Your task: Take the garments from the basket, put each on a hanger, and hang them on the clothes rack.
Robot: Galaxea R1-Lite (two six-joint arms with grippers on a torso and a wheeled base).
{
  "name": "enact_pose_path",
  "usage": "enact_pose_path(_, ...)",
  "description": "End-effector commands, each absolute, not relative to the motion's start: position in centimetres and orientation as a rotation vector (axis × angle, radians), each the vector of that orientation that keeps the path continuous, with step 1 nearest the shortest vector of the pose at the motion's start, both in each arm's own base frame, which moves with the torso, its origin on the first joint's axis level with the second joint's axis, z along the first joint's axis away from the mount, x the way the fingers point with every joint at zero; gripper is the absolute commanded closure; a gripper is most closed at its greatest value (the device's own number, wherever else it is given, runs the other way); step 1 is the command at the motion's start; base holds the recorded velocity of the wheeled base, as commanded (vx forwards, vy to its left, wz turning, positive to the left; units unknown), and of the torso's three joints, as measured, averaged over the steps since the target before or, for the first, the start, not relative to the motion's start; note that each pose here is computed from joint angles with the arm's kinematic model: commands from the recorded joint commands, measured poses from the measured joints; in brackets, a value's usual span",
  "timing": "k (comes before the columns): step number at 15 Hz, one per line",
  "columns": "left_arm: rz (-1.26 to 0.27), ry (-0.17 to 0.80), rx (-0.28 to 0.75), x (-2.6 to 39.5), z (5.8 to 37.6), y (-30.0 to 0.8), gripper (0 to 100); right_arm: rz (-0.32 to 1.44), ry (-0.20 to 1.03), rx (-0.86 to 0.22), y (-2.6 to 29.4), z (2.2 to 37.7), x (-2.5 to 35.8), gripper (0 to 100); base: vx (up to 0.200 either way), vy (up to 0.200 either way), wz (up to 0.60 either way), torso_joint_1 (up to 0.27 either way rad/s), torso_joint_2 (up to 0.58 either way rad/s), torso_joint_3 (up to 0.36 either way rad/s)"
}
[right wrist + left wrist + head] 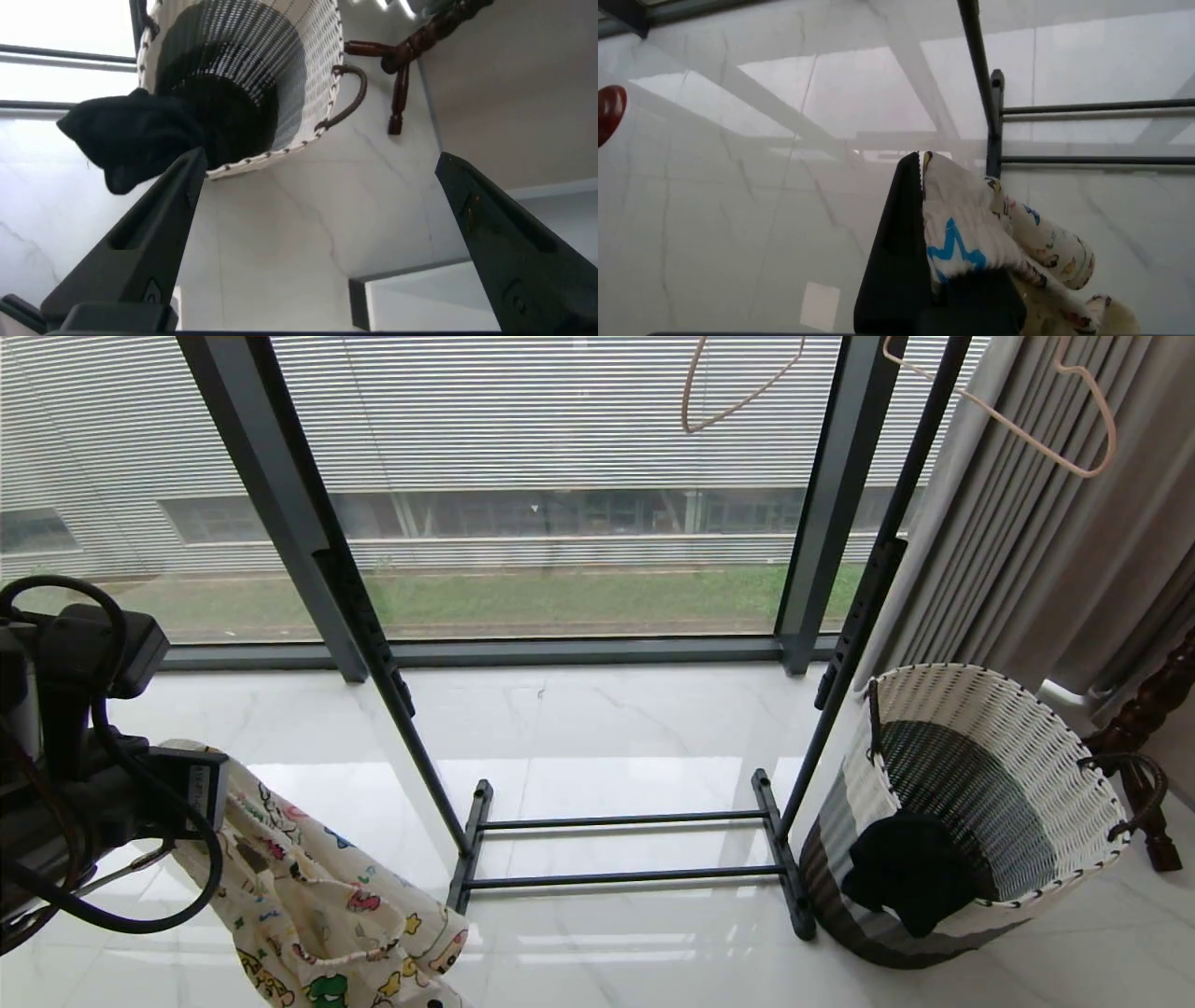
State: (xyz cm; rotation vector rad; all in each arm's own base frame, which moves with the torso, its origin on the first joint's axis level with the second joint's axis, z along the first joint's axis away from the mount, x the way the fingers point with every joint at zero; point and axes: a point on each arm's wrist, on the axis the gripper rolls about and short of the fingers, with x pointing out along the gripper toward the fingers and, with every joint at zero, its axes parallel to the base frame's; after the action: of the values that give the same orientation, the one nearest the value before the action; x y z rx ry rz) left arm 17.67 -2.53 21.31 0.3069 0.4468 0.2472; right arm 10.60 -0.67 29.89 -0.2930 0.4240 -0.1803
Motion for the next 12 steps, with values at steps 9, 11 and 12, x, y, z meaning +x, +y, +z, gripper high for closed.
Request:
enact_pose_path(9,0.25,0.403,0.292,17.85,21.7,-2.62,100,-0.183,0.408,-0.292,-0.67,30.08,10.68,0,0.111,0.0,0.0,0.001,0.0,0.0)
enact_pose_path(11,0.25,0.401,0.292,17.86,21.72,-2.62,100,-0.179,0.397,-0.29,-0.62,30.2,10.55,0,0.0,0.0,0.0,0.0,0.0,0.0)
enact_pose_path(12,0.251,0.402,0.291,17.86,21.72,-2.59,100,-0.177,0.394,-0.289,-0.58,30.25,10.6,0,0.0,0.0,0.0,0.041,-0.19,-0.139)
